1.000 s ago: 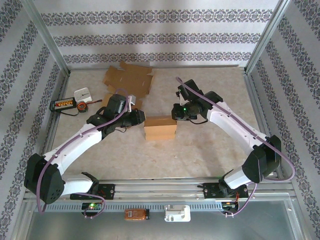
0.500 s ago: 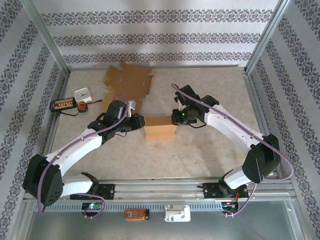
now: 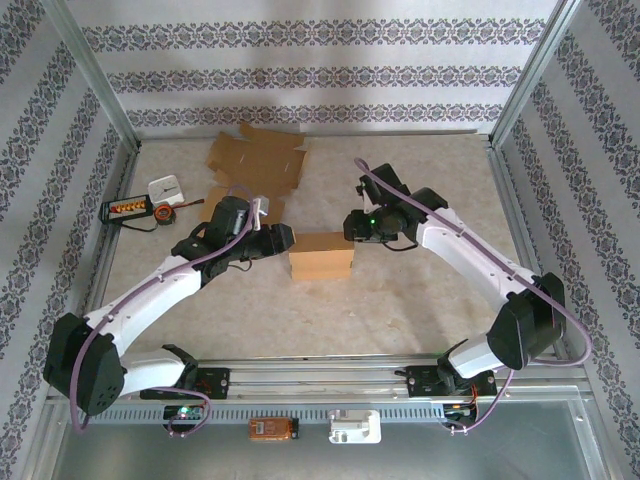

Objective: Fold the paper box

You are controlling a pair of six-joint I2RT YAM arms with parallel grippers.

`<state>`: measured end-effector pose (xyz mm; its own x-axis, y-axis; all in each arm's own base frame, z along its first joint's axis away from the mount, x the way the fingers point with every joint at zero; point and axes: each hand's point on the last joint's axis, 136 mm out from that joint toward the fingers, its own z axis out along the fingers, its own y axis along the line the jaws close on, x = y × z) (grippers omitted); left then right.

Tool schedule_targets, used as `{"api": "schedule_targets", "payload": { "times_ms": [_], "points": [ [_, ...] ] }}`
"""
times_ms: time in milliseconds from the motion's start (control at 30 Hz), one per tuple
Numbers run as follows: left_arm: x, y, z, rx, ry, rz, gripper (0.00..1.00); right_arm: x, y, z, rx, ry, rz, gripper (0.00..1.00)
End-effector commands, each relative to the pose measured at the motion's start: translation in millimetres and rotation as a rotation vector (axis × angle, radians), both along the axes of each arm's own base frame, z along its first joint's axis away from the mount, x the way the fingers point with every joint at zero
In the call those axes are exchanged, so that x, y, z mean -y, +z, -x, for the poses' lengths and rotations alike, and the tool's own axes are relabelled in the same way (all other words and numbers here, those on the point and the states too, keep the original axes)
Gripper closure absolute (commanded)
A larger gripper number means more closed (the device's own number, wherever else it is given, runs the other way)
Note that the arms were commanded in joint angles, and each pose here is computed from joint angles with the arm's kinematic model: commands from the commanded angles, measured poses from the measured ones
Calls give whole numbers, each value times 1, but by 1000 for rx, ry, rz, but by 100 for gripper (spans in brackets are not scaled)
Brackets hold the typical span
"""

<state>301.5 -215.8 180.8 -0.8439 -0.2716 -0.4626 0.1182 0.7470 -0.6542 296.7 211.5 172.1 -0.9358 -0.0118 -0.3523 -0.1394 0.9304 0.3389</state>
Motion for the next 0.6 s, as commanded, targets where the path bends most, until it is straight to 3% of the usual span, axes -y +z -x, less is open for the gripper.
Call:
{"api": "schedule_targets", "payload": {
  "times_ms": [0,133,233,433,567],
  "points": [
    [8,-23,11,-85,-25,28,52,6,-32,14,-81,10,53,65],
    [15,-47,30,-200,-93,39,73,13,-43,21,-81,57,151,71],
    [13,-49,41,-226,-113,29,80,9,-36,26,-62,77,152,73],
    [8,-25,66,-159,-118,74,79,8,-17,65,12,132,141,73],
    [3,-27,89,-161,-84,102,63,10,-24,98,-70,109,52,68]
  ]
}}
